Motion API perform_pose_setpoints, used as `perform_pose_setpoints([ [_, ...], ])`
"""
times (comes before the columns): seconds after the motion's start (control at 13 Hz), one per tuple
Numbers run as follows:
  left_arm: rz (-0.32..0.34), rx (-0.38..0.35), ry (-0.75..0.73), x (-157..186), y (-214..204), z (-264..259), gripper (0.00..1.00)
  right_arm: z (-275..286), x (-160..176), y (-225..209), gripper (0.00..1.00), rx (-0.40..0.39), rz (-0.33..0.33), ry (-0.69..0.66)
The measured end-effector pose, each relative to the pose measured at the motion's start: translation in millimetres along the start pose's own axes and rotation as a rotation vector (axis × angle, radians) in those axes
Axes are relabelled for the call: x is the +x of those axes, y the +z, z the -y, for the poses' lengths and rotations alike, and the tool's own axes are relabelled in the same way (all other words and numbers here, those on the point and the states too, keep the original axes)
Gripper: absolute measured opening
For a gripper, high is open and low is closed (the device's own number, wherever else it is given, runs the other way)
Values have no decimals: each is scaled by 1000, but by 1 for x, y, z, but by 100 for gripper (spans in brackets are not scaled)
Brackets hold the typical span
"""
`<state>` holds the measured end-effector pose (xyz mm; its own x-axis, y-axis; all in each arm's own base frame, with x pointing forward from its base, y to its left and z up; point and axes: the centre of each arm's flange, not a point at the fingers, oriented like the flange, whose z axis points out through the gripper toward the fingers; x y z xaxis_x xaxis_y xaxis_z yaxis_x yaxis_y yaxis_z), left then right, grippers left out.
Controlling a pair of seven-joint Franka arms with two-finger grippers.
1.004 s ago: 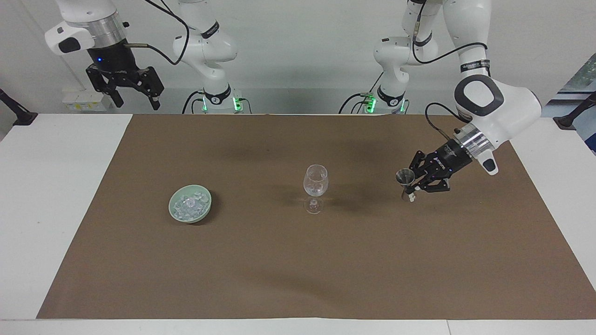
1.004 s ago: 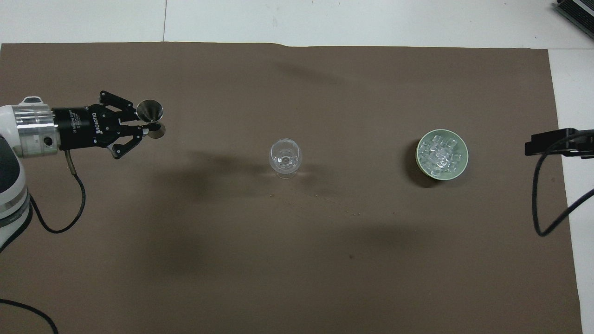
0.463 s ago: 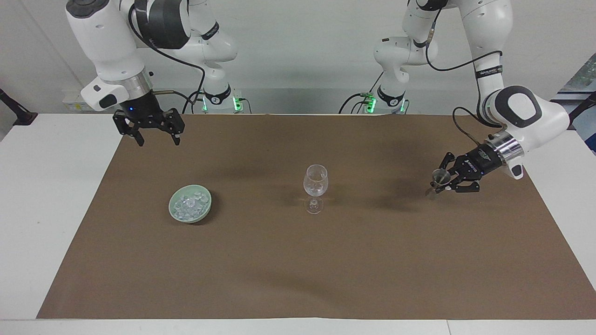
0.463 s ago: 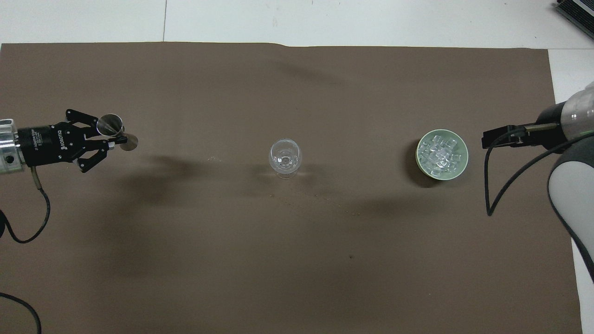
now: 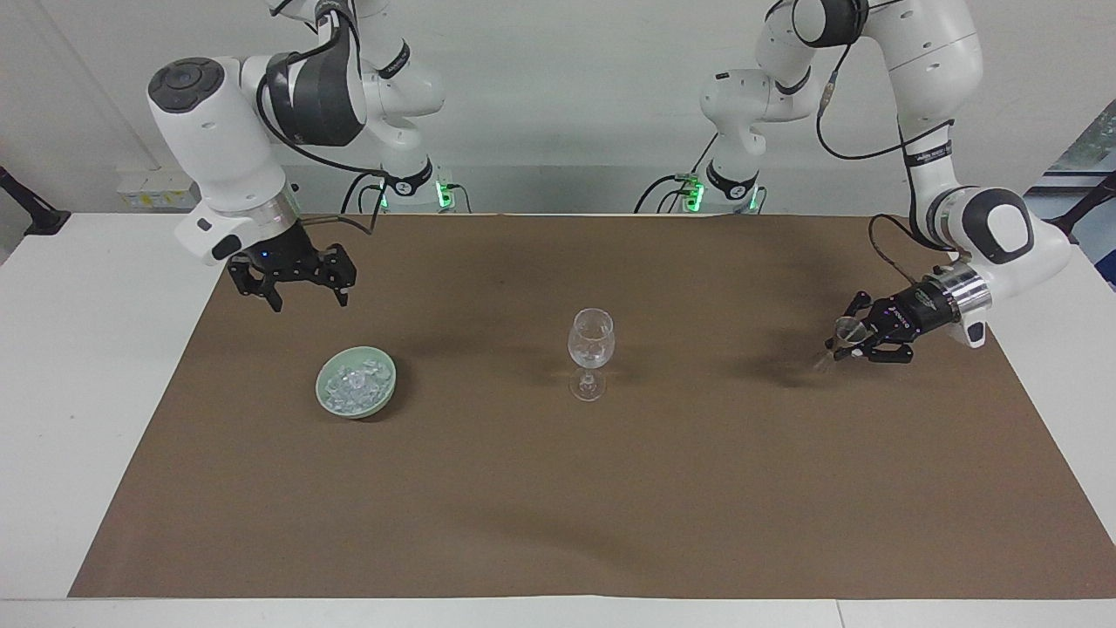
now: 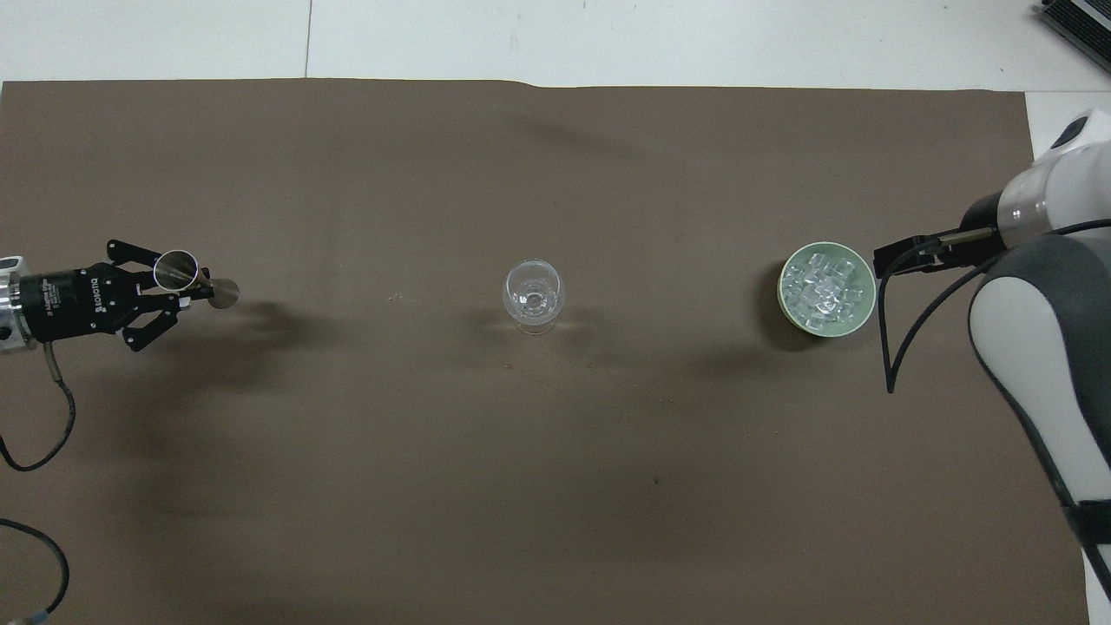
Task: Pour wine and add ice with both arms
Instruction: 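Lower the bottle with the left gripper while the right gripper reaches the tin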
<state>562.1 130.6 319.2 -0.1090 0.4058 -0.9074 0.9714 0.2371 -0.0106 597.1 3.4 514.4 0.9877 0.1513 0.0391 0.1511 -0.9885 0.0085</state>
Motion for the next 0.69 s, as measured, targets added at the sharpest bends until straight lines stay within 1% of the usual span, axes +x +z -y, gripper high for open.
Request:
perform_pose_setpoints([
  [0.23,15,-6,0,26,-14,1,22,1,5,37,100,0,2,-30],
  [0.46,19,-27,-5,46,-30,1,22,5,7,64,100,-3,-20,-81],
  [0.69,35,-52,-9,56,-36,1,22,6,2,91,100,-8,-40,-123],
])
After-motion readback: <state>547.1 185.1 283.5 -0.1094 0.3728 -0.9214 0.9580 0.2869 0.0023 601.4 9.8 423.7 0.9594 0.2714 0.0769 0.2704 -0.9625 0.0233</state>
